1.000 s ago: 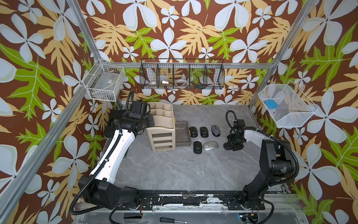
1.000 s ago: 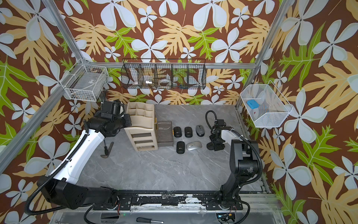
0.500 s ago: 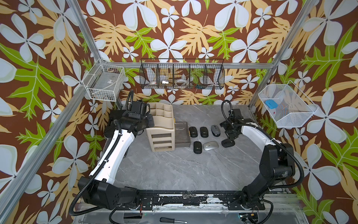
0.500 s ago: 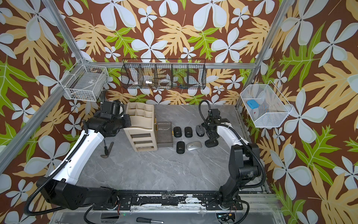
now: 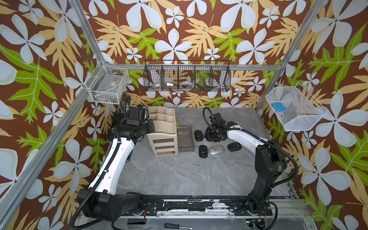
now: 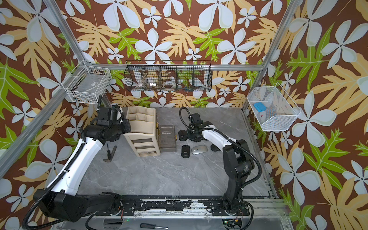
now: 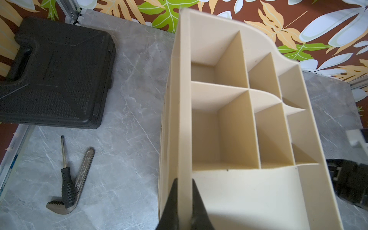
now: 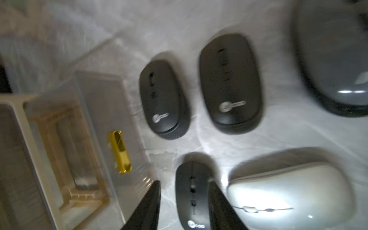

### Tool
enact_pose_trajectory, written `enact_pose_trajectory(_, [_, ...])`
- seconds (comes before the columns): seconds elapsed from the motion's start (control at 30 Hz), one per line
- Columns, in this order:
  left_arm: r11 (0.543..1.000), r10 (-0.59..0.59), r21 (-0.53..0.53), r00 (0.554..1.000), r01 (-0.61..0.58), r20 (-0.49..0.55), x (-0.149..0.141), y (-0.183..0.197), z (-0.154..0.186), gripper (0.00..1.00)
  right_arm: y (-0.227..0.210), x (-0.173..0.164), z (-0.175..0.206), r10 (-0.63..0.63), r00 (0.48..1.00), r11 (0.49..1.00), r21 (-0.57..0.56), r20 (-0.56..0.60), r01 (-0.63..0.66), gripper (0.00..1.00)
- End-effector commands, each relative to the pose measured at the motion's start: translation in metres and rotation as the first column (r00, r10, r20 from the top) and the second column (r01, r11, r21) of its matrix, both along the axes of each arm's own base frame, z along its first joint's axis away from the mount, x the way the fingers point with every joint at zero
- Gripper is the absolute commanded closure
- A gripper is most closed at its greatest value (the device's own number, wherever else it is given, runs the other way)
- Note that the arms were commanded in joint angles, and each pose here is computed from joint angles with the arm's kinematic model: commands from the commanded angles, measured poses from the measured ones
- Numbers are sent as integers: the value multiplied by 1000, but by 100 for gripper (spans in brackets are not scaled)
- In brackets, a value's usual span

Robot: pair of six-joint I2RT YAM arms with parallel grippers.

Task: Take the mice out of the drawer
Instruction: Close the drawer of the storage box.

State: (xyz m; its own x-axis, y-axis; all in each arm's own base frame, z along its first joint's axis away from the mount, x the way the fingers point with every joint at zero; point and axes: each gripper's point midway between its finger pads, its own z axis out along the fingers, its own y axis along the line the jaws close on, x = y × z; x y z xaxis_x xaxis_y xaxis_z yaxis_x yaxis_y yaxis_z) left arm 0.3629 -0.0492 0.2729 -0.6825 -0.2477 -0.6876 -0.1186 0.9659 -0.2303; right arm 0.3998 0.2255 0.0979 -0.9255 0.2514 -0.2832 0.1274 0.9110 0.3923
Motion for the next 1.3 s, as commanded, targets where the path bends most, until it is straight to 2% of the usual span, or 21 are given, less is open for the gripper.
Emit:
enact_pose_trajectory(0.0, [1000,-10,-10,999,10,32,8,-2,4,100,11,5,-12,72,997,997,-21,19,-72,67])
enact_pose_trajectory(0.1, [1000,-11,-12,1000,12,25,9,-3,1,100,25,4,-23,105,994,994,12,3,-105,72])
enact_pose_trajectory(0.3, [999,-22,-43,999,23,26,9,-8,0,100,78,-3,-24,253,967,966,51,40,-255,79])
enact_pose_trajectory(0.53, [992,-31,-123,999,35,34,8,-18,-2,100,140,-10,-28,357,930,912,182,90,-367,83])
enact_pose_trajectory(0.67, [987,-35,-156,999,37,17,9,-23,-10,100,153,-12,-17,371,914,876,263,167,-404,84])
enact_pose_trajectory(0.77, [987,-23,-158,999,26,22,11,-22,-10,100,152,-16,-4,385,898,862,265,211,-432,84])
enact_pose_trajectory(0.83, [987,-25,-160,999,29,28,13,-23,-7,100,155,-21,3,403,883,832,305,239,-462,83])
enact_pose_trajectory(0.93, [985,-29,-170,999,33,25,15,-25,-6,100,158,-26,-9,419,887,831,311,194,-461,83])
enact_pose_trajectory(1.0, [986,-30,-164,999,33,18,16,-24,-6,100,152,-26,-20,413,896,848,288,167,-444,83])
enact_pose_trajectory(1.07, [990,-21,-141,1000,22,7,17,-21,-8,94,137,-22,-23,384,908,873,256,164,-416,84])
enact_pose_trajectory(1.13, [993,-15,-119,1000,15,3,17,-17,-8,88,118,-16,-15,336,924,895,243,182,-373,79])
enact_pose_trajectory(1.27, [994,-41,-98,999,38,-20,18,-19,-8,67,91,-14,-7,332,926,922,148,178,-358,72])
